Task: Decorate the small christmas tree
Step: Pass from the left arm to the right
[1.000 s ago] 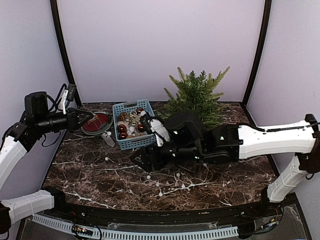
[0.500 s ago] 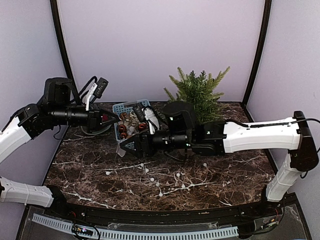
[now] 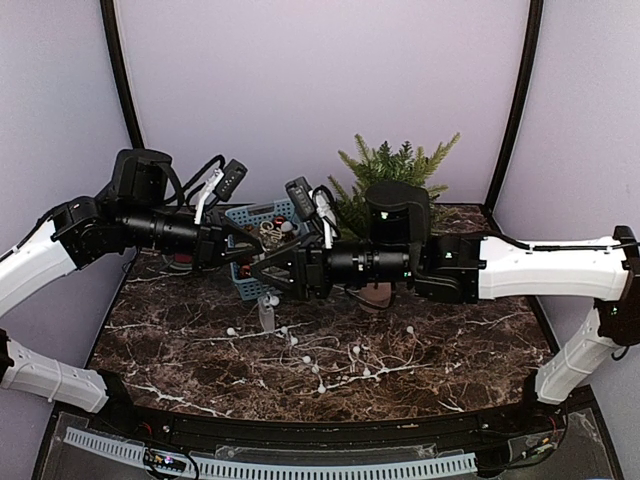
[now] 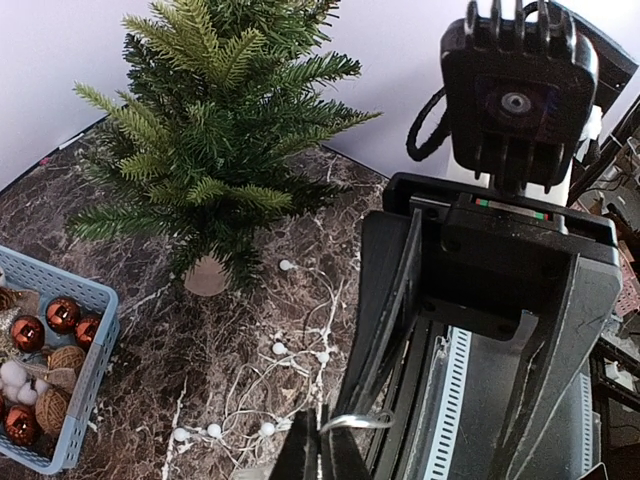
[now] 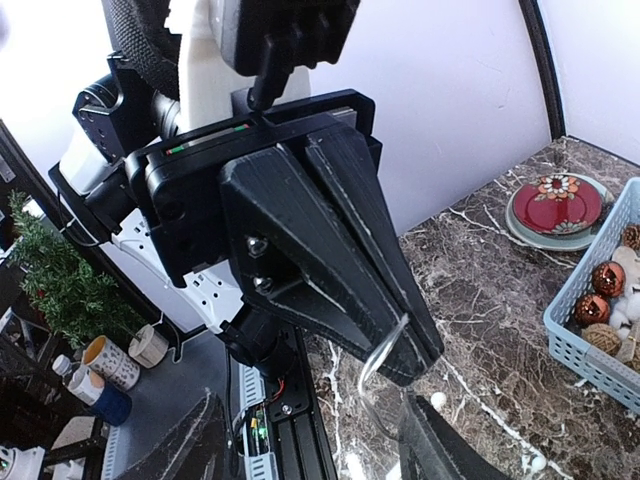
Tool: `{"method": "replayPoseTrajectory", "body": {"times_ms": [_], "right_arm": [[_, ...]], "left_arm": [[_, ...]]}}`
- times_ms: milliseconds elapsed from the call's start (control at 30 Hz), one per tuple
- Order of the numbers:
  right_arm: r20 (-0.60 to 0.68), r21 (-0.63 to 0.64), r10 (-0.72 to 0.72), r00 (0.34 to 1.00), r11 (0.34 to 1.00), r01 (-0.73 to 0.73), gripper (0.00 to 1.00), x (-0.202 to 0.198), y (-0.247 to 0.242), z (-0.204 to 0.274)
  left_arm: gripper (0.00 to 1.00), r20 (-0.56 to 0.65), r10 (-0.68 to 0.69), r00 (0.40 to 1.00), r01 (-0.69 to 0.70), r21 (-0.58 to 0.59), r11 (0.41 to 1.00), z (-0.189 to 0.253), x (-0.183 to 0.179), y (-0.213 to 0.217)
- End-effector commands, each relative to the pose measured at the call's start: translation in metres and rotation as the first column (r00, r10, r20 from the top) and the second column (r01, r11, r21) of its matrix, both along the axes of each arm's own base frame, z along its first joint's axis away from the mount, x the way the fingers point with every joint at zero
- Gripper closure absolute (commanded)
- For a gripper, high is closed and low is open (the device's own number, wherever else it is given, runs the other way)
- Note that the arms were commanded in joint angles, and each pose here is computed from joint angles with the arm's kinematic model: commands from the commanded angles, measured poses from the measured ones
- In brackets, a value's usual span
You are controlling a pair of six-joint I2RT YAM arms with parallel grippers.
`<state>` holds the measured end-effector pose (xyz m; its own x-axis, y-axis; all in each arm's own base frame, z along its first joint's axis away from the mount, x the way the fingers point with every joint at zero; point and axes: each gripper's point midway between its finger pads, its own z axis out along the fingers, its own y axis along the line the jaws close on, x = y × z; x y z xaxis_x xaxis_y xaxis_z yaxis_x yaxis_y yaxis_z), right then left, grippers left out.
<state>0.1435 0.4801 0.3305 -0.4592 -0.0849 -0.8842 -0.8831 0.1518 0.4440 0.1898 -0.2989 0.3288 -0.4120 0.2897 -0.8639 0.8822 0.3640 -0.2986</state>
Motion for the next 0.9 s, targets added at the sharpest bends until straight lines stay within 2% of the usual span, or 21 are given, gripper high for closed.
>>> {"method": "replayPoseTrajectory", "body": {"times_ms": [0, 233, 533, 867], "right_arm": [[0.023, 0.032, 0.022, 0.999, 0.999, -0.023, 0.47, -0.003, -0.007, 0.009], [0.023, 0.045, 0.124, 0.992, 0.991, -0.125, 0.51, -0.019, -0.001, 0.017], [0.055, 0.042, 0.165, 0.985, 0.985, -0.167, 0.51, -0.02, 0.011, 0.018], [0.022, 0.05, 0.245, 0.969, 0.968, -0.246, 0.51, -0.025, 0.032, 0.003]], "left_arm": [[1.0, 0.018, -0.031, 0.999, 0.032, -0.058, 0.998, 0.02, -0.01, -0.001], [1.0, 0.003, -0.064, 0.998, 0.064, -0.082, 0.995, 0.024, -0.016, -0.003], [1.0, -0.024, -0.094, 0.995, 0.091, -0.089, 0.992, 0.022, -0.019, -0.007], [1.0, 0.011, -0.097, 0.995, 0.097, -0.163, 0.982, 0.043, -0.021, -0.008]]}}
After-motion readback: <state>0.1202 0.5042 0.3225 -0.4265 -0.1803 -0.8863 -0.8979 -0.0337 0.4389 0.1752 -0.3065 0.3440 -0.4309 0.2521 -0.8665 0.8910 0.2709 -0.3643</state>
